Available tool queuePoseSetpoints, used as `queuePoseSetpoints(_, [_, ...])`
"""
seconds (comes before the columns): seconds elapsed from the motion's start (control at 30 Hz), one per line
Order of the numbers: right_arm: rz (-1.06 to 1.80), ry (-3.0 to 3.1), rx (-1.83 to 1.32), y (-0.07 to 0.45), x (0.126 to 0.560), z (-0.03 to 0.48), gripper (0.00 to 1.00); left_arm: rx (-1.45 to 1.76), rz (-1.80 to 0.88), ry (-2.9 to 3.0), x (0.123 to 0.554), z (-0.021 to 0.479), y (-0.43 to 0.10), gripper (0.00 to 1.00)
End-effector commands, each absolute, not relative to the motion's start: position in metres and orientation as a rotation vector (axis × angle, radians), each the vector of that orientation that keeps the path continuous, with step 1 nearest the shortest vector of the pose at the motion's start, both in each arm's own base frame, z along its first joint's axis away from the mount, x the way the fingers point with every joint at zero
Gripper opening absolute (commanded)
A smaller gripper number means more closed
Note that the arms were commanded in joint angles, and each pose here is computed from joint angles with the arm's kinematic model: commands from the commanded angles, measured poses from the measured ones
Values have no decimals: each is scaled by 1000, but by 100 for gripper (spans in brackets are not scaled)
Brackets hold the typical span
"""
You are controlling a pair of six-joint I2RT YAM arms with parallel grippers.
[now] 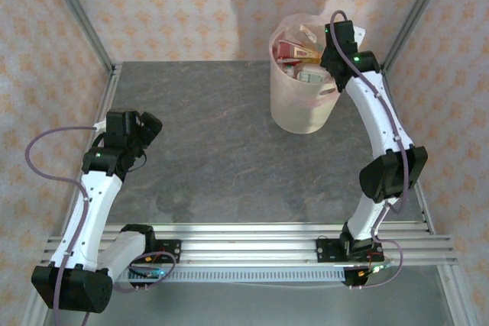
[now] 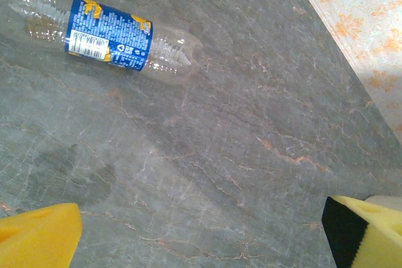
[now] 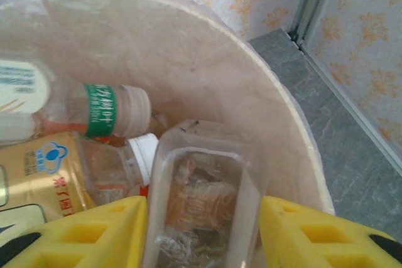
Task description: Put the plastic bottles in the bin
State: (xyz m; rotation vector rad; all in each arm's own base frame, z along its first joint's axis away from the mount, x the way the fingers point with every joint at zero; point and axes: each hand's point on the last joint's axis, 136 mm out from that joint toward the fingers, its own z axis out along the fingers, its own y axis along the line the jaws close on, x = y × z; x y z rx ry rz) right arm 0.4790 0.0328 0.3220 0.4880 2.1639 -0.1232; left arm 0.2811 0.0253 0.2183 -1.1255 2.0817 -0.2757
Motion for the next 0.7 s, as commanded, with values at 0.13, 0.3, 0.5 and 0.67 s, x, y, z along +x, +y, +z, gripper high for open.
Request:
queuePoseSetpoints(0.13, [-101, 2164, 450, 34, 469, 338, 55, -1132, -261, 2033, 284, 235, 33, 100])
queuePoseSetpoints(0.3, [-57, 2145, 407, 38, 462, 364, 62, -1157, -206, 2028, 282, 241, 40, 100])
queuePoseSetpoints(0.5, [35, 2113, 349, 47, 443, 396, 81, -1205, -156, 2076, 289, 237, 49, 100])
queuePoseSetpoints(0.67, [117, 2102, 309, 54, 422, 406, 99, -1346, -147, 2062, 289, 220, 68, 100])
